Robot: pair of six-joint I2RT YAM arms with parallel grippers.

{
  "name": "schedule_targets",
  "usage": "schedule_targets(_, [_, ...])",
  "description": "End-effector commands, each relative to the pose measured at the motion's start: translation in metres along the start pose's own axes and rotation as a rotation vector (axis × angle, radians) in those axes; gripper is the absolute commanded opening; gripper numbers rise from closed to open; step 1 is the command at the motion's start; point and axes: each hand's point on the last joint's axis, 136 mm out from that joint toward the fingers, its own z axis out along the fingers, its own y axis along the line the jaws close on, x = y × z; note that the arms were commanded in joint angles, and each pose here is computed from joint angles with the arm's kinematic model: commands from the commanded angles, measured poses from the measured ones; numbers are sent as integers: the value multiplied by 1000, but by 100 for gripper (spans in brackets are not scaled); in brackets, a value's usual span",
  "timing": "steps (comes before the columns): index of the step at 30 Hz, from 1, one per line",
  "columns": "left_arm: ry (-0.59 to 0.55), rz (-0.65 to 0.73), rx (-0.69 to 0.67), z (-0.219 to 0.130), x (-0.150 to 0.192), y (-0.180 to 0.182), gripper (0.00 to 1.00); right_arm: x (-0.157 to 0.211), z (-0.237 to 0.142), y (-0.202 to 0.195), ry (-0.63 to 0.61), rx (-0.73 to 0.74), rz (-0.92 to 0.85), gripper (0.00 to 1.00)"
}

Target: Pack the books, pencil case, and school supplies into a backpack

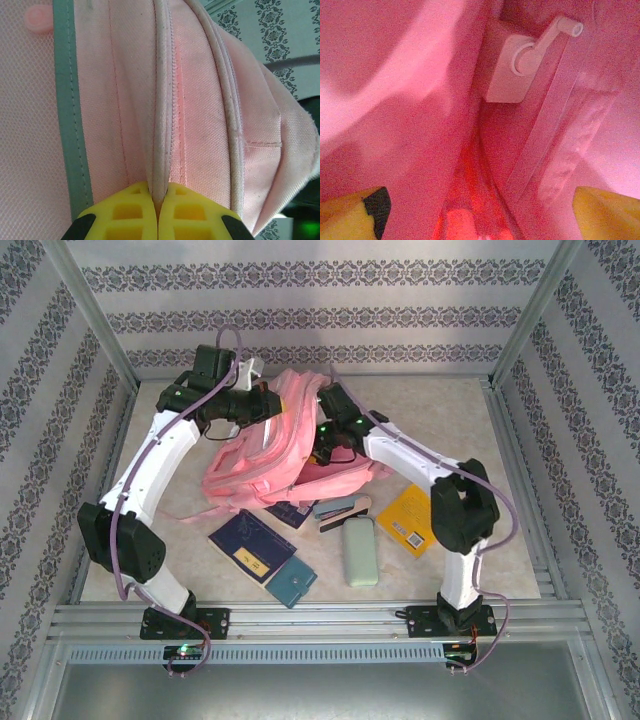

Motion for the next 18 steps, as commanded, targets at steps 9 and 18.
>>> schedule_targets(9, [-84, 101, 124, -26, -7, -36, 0, -22, -62, 5, -108, -215, 58, 47])
schedule_targets(18, [-86, 107, 106, -30, -3, -34, 0, -12, -107, -6, -160, -87, -67, 58])
